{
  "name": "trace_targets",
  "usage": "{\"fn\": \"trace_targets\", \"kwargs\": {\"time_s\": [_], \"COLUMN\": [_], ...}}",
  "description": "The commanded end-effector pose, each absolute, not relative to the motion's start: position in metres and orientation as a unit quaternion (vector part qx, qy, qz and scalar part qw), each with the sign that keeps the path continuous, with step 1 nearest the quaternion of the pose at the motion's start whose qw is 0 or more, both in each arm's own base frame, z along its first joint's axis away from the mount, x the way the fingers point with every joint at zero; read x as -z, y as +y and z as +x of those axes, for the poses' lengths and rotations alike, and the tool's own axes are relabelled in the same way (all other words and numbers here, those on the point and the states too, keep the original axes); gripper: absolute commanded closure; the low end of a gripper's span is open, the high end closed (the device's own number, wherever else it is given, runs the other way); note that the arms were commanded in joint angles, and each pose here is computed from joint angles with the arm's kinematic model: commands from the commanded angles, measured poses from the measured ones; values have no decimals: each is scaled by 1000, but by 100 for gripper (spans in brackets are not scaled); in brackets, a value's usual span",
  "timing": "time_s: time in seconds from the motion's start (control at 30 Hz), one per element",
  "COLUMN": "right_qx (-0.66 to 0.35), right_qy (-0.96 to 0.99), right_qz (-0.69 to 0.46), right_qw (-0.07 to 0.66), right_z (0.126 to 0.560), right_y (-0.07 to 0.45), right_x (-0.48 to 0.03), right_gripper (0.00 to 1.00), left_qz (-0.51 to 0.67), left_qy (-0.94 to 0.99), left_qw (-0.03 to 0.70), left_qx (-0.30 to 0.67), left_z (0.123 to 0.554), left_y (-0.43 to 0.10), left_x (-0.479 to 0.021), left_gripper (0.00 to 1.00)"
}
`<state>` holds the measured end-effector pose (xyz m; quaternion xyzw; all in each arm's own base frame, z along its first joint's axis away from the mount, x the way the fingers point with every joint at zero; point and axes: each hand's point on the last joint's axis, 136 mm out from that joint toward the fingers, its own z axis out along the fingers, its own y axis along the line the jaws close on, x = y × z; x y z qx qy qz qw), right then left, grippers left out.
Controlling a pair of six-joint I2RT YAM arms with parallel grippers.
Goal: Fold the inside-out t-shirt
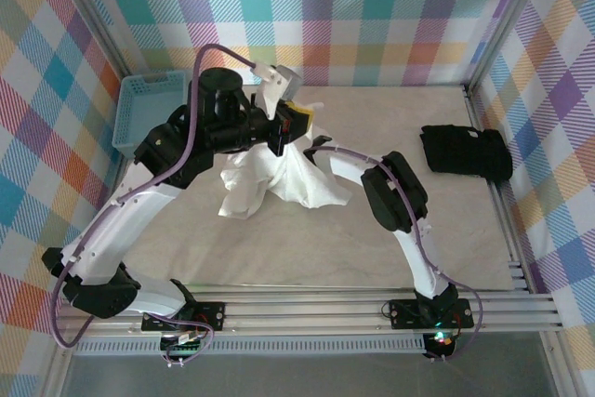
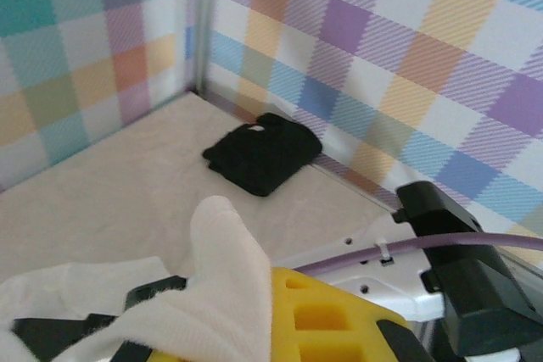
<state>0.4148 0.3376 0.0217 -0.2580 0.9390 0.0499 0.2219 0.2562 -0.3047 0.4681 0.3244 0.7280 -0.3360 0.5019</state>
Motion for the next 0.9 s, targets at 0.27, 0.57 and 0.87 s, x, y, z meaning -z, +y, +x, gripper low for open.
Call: {"fn": "trace_targets", "kwargs": {"time_s": [0.27, 0.57, 0.87], "right_qx": [-79, -150, -268], "right_qy": [941, 912, 859], "right_qz": [-291, -276, -286], "right_qw": [157, 263, 330], "right_z": [393, 400, 380], "right_y": [322, 304, 317], "right_x": [-8, -95, -147], "right_gripper": [88, 100, 100], "left_qz": [215, -4, -170], "left_qy": [714, 791, 825], "left_qw": [606, 590, 523], "left_qx": [277, 163, 127], "left_z": [285, 345, 396], "left_y": [-251, -129, -45], "left_x": [-500, -439, -354], "left_gripper": [100, 100, 100]}}
